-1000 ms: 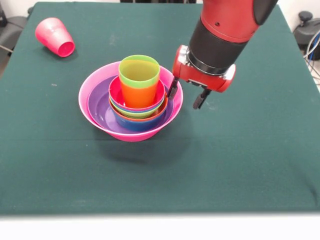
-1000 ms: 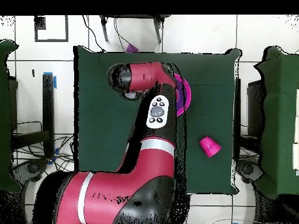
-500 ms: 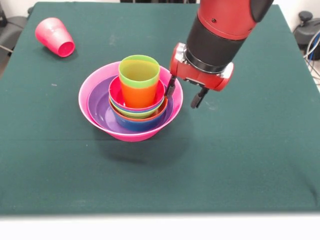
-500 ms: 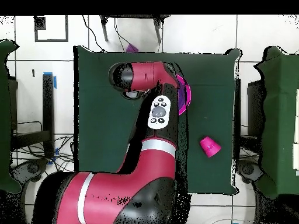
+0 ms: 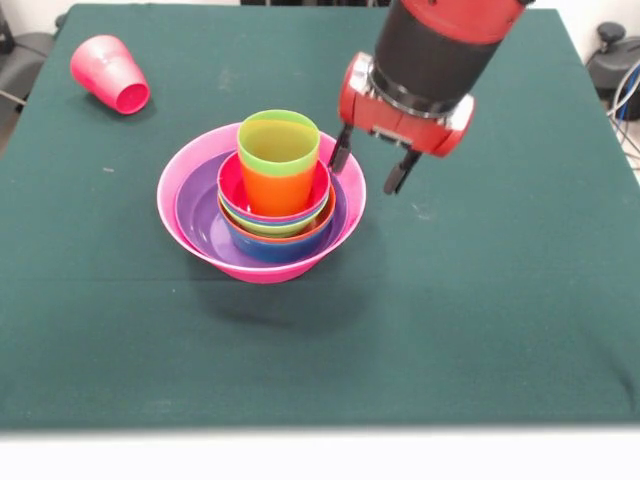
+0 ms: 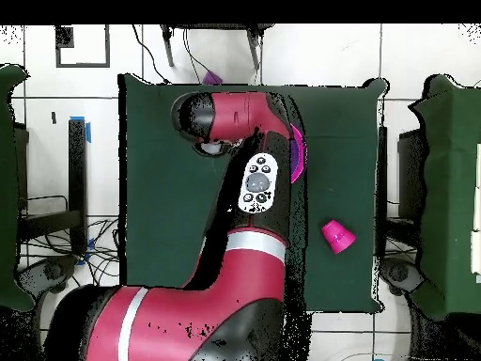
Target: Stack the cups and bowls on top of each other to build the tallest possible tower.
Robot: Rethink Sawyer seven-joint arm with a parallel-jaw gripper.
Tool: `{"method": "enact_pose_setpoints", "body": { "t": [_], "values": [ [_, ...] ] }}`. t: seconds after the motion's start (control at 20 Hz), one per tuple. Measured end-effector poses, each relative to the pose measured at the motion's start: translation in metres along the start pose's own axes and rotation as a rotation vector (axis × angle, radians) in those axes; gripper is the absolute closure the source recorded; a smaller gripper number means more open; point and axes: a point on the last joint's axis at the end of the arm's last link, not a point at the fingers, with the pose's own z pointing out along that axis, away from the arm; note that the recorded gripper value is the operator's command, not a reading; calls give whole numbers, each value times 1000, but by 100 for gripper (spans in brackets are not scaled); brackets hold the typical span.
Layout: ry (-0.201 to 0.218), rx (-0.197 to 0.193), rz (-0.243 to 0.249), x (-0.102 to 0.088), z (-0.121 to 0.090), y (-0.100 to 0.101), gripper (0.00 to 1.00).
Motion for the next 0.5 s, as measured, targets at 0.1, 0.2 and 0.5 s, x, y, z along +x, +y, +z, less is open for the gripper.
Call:
{"method": "enact_pose_setpoints", "body": {
  "t": [0.1,0.2,0.5],
  "values": [
    [27,-1,14,0,-19,-4,0],
    [51,-3,28,-1,-41,-9,0],
    [41,-22,52,-8,-81,-19,0]
  ]
}}
